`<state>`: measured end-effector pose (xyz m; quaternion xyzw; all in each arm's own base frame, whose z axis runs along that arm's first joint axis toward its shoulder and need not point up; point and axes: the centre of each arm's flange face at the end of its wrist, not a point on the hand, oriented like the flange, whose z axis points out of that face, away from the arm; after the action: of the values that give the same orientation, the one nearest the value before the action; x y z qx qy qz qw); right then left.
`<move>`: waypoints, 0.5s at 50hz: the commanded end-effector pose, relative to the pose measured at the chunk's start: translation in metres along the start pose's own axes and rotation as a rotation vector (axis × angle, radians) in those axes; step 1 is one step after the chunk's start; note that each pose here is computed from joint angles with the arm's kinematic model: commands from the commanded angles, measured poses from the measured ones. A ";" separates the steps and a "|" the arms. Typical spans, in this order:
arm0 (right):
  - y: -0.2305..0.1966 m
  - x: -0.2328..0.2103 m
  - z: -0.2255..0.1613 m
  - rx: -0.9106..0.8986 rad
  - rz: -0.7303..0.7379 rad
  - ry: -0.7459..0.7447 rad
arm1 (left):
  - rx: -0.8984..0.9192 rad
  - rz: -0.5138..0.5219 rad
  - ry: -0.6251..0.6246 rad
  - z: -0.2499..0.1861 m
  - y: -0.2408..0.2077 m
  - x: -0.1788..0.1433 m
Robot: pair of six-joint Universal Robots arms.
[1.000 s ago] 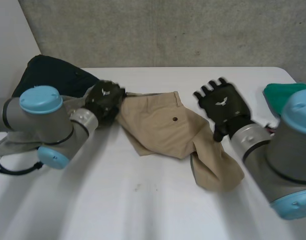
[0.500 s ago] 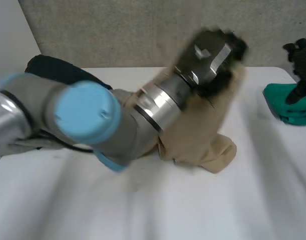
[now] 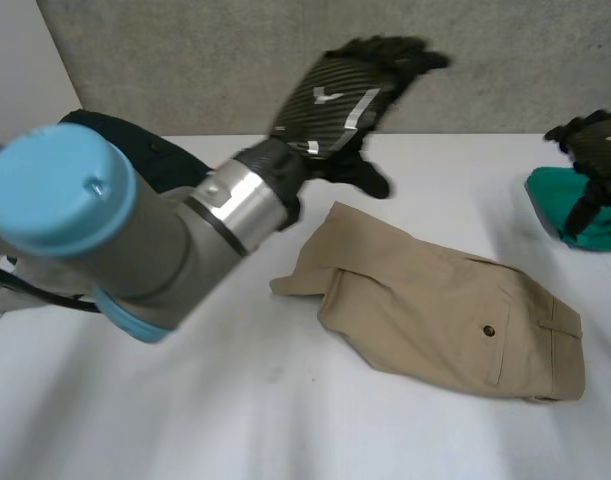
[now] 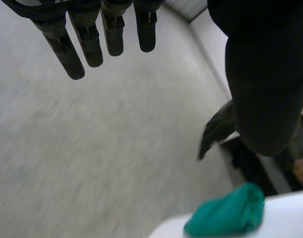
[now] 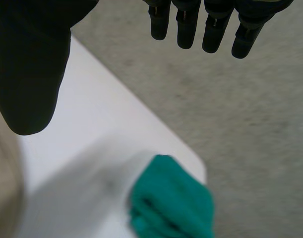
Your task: Fold the laundry.
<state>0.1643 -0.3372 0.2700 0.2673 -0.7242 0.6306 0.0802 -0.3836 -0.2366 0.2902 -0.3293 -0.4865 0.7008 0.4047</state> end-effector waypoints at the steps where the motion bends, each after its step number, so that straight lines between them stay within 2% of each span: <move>1: 0.016 -0.021 0.012 -0.153 0.070 -0.140 | -0.271 -0.062 -0.144 -0.010 0.061 -0.054; 4: 0.033 -0.029 0.017 -0.222 0.084 -0.171 | -0.362 -0.047 -0.196 -0.010 0.083 -0.067; 8: 0.047 -0.034 0.017 -0.275 0.101 -0.193 | -0.438 -0.002 -0.207 -0.005 0.108 -0.070; 15: 0.069 -0.046 0.021 -0.273 0.096 -0.197 | -0.482 0.054 -0.138 0.004 0.141 -0.049; 25: 0.094 -0.060 0.035 -0.315 0.091 -0.221 | -0.598 0.077 -0.095 -0.010 0.169 -0.037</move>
<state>0.1744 -0.3435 0.1687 0.2813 -0.8248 0.4903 0.0145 -0.4023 -0.3052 0.1430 -0.3999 -0.6654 0.5781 0.2510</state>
